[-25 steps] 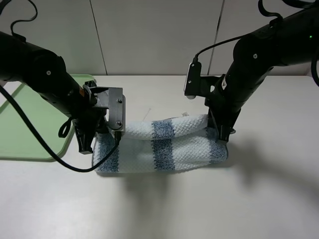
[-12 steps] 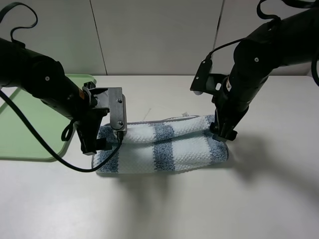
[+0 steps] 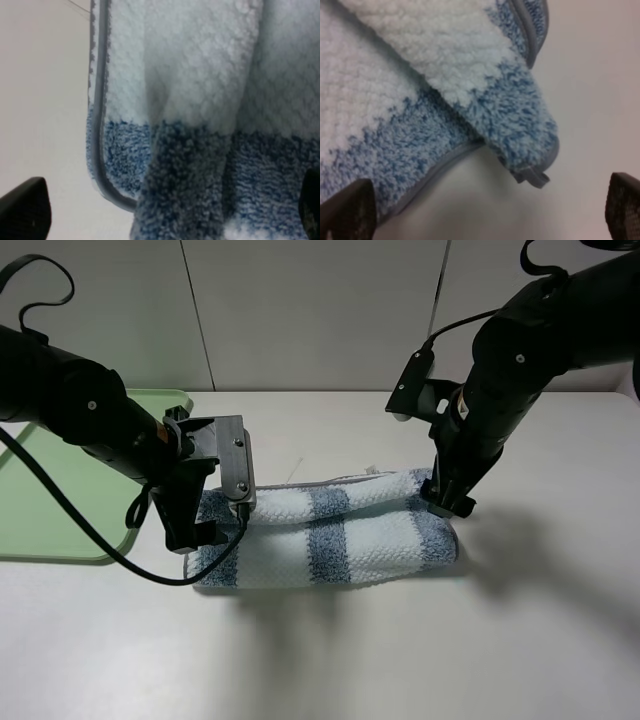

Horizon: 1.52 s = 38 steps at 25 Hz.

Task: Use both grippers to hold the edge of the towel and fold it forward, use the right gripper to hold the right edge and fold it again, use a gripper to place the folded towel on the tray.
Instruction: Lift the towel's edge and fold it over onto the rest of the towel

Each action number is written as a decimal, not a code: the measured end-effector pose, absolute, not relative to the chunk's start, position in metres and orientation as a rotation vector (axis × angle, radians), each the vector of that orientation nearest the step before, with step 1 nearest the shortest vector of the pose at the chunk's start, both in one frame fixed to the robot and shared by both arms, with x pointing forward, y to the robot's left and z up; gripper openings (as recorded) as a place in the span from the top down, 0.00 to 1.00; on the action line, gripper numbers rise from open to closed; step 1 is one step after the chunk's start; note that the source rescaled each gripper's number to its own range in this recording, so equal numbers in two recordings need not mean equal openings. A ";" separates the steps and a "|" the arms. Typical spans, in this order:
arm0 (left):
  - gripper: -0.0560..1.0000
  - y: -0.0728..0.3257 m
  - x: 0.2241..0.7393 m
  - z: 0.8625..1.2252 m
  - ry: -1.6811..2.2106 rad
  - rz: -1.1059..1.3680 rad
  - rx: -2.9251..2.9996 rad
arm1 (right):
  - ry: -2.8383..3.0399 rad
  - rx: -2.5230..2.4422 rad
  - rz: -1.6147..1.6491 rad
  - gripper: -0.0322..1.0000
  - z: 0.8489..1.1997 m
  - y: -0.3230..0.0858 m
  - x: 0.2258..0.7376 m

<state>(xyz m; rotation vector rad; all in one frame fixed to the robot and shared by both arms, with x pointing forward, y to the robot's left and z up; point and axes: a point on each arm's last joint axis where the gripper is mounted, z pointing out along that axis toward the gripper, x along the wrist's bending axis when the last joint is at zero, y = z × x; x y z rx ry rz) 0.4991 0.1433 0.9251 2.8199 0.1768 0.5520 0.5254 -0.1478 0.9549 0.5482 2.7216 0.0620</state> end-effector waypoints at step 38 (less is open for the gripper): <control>0.01 0.173 0.495 1.015 0.355 0.904 2.513 | 2.645 0.759 0.200 0.00 0.982 -0.149 0.518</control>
